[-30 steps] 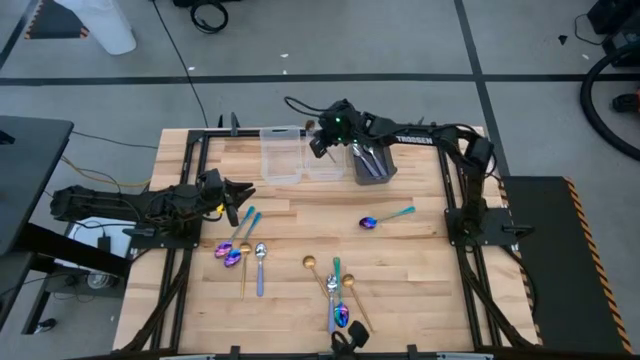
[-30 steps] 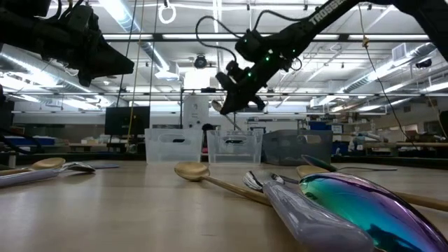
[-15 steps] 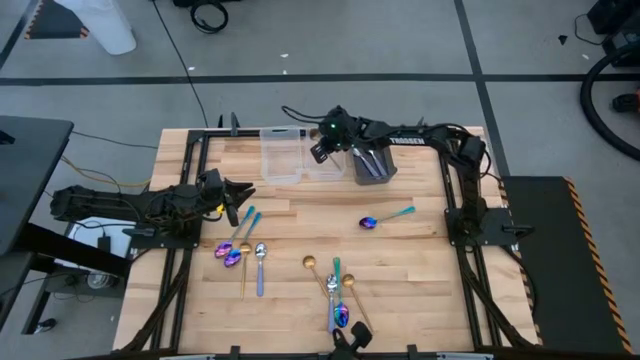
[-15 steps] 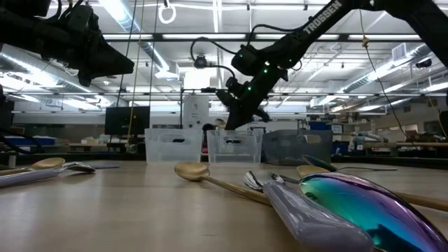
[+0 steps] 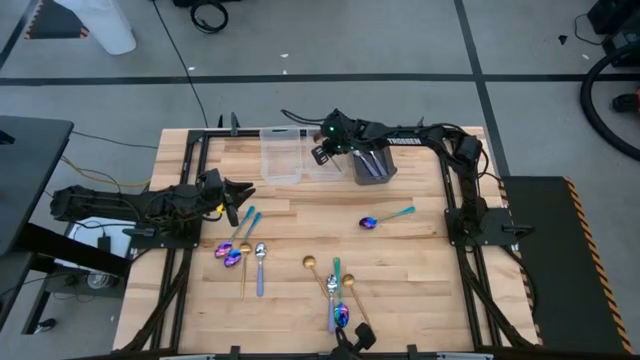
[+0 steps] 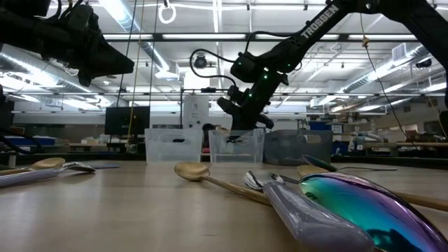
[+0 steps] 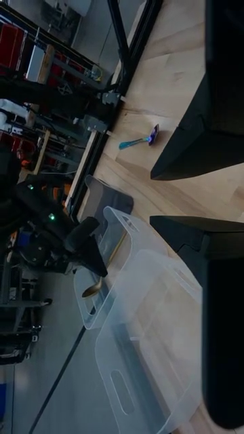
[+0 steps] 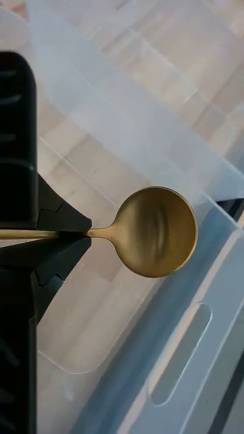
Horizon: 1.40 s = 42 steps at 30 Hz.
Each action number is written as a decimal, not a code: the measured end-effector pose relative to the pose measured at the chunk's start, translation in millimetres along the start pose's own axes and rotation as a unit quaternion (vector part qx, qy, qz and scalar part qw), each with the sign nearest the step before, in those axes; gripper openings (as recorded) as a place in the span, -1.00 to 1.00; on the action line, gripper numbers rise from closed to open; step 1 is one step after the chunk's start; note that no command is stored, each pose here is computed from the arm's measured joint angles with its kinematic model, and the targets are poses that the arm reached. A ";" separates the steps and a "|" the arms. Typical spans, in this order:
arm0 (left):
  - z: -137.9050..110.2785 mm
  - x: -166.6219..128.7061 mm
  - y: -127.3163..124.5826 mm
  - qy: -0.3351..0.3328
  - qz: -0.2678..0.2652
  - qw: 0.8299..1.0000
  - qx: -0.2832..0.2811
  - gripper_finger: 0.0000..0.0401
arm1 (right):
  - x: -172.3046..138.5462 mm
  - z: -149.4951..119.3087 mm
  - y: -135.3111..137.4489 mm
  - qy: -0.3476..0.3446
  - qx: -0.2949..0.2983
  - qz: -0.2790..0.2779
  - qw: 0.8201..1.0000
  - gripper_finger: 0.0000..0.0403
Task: Sort silverware by color (type)
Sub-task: Put the gold spoon into the right transparent bin, then put the blue spoon into the left transparent bin
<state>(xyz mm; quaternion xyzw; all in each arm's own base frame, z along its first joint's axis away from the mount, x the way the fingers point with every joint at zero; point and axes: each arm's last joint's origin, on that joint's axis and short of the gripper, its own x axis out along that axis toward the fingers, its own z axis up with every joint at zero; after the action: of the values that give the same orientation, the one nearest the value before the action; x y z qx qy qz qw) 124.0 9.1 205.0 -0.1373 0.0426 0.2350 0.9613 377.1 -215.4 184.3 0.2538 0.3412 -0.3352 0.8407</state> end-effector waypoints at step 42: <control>-1.9 0.0 0.3 0.010 -0.001 1.000 0.004 -0.49 | -96.0 5.9 32.2 0.009 -0.020 0.035 0.999 -0.56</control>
<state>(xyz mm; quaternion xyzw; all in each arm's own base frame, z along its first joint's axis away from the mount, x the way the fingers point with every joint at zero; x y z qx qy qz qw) 123.8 8.9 203.2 -0.1362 0.0527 0.2322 0.9617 351.2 -161.0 265.8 0.2519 0.3467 -0.2967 0.8534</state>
